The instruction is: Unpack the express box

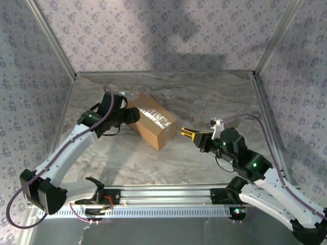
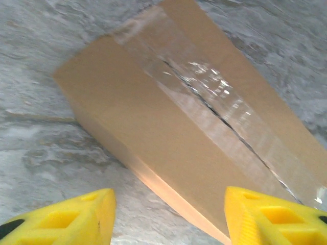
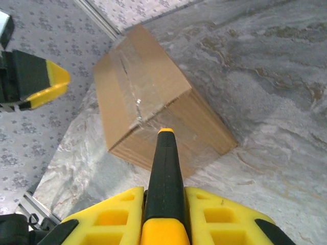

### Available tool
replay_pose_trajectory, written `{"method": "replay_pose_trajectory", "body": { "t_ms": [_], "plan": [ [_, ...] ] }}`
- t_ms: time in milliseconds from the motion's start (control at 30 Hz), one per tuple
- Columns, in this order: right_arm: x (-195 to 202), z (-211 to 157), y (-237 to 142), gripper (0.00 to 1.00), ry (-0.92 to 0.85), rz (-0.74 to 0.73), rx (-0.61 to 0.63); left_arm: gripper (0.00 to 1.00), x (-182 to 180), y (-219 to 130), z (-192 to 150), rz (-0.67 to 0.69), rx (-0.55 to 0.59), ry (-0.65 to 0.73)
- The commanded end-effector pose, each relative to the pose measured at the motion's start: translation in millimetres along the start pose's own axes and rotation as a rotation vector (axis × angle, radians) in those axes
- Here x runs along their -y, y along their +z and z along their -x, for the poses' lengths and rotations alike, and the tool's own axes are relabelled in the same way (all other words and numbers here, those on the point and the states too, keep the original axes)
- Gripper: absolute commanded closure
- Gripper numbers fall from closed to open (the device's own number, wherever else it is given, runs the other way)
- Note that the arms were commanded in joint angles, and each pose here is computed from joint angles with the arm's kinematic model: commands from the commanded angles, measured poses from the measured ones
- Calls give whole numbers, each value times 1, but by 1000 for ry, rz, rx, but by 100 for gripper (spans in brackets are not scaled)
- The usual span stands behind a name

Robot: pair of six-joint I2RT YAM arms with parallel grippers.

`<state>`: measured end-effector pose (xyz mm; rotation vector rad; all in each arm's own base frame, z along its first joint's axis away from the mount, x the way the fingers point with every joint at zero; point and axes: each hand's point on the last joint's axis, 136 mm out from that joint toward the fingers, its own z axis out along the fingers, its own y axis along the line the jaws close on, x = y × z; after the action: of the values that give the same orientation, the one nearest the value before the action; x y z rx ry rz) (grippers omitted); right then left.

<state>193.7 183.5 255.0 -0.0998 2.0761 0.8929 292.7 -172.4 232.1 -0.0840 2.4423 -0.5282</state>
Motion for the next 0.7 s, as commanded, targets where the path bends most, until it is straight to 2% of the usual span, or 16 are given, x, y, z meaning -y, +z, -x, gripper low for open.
{"method": "replay_pose_trajectory", "body": {
  "t_ms": [0, 133, 267, 367, 467, 667],
  "plan": [
    [-28, 27, -11, 100, -62, 78, 53, 39, 33, -28, 7, -130, 14, 12],
    [-42, 40, -11, 100, -101, 99, 60, 35, 49, -42, 5, -211, 17, 6],
    [-63, 64, -14, 100, -145, 149, 101, 29, 72, -61, 13, -356, 74, -13],
    [-71, 82, -10, 100, -102, 156, 112, 28, 93, -78, 20, -486, 107, -29],
    [-85, 99, -3, 100, -49, 227, 120, 27, 114, -91, 26, -591, 133, -33],
    [-109, 126, 12, 100, 27, 341, 152, 27, 136, -92, 31, -665, 173, -38]
  ]
}}
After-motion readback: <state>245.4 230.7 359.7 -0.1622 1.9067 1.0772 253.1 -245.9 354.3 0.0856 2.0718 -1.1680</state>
